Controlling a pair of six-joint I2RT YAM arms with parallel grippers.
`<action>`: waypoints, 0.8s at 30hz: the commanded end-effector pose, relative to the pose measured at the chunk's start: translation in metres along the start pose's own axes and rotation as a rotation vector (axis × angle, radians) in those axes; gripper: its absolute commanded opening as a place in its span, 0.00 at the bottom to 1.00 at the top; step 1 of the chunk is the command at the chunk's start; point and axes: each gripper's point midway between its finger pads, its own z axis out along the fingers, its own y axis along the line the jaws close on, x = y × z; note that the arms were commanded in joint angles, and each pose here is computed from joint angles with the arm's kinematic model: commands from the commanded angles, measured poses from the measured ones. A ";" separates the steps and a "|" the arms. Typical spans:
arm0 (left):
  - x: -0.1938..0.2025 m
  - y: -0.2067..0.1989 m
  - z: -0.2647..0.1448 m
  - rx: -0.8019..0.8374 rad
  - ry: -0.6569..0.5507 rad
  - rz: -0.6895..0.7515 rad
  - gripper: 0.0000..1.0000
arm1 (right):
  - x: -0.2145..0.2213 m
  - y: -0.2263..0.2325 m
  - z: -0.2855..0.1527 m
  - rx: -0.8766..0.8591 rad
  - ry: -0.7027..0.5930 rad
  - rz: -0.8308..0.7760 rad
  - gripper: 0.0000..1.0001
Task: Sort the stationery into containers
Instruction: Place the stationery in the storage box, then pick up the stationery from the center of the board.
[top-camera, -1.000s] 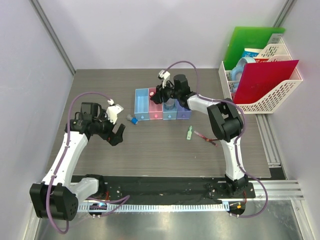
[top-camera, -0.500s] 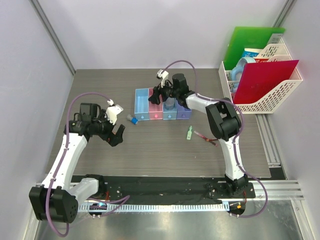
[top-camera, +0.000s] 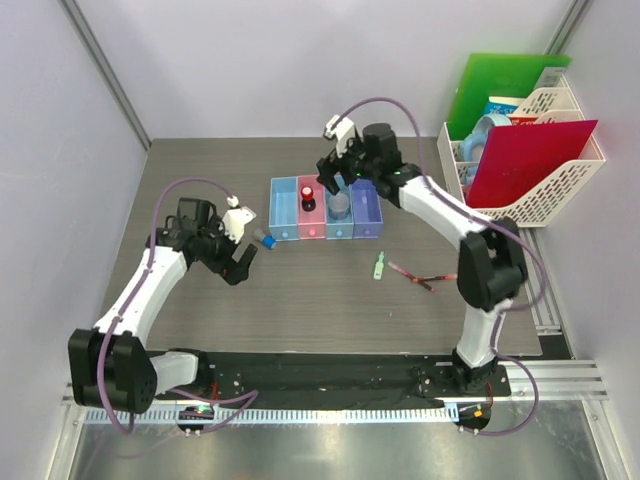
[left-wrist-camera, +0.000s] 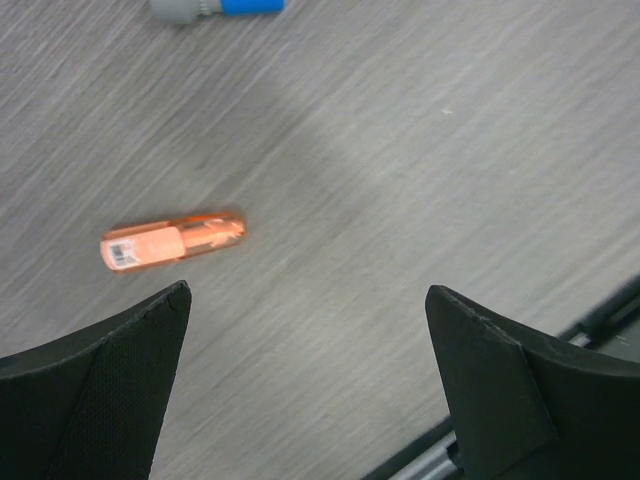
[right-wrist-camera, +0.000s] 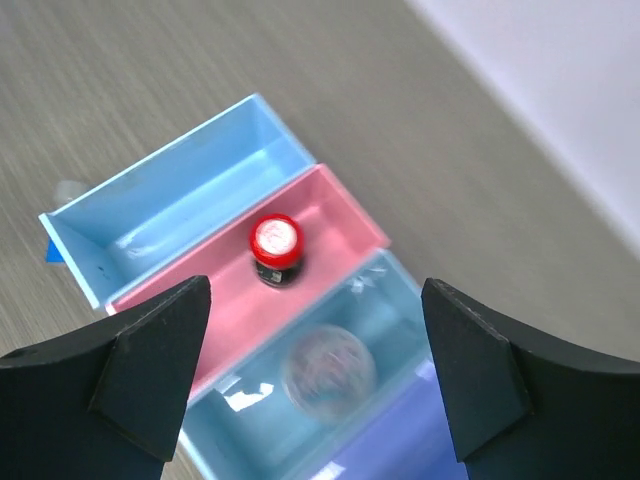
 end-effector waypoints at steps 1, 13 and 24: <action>-0.022 0.032 0.017 -0.164 -0.007 0.084 1.00 | -0.051 -0.022 -0.090 0.179 0.014 -0.186 0.92; -0.086 0.092 0.056 -0.328 -0.128 0.565 1.00 | -0.026 -0.007 -0.221 0.358 0.130 -0.260 0.95; -0.092 0.059 0.101 -0.050 -0.195 0.991 1.00 | -0.012 -0.026 -0.280 0.451 0.119 -0.195 0.95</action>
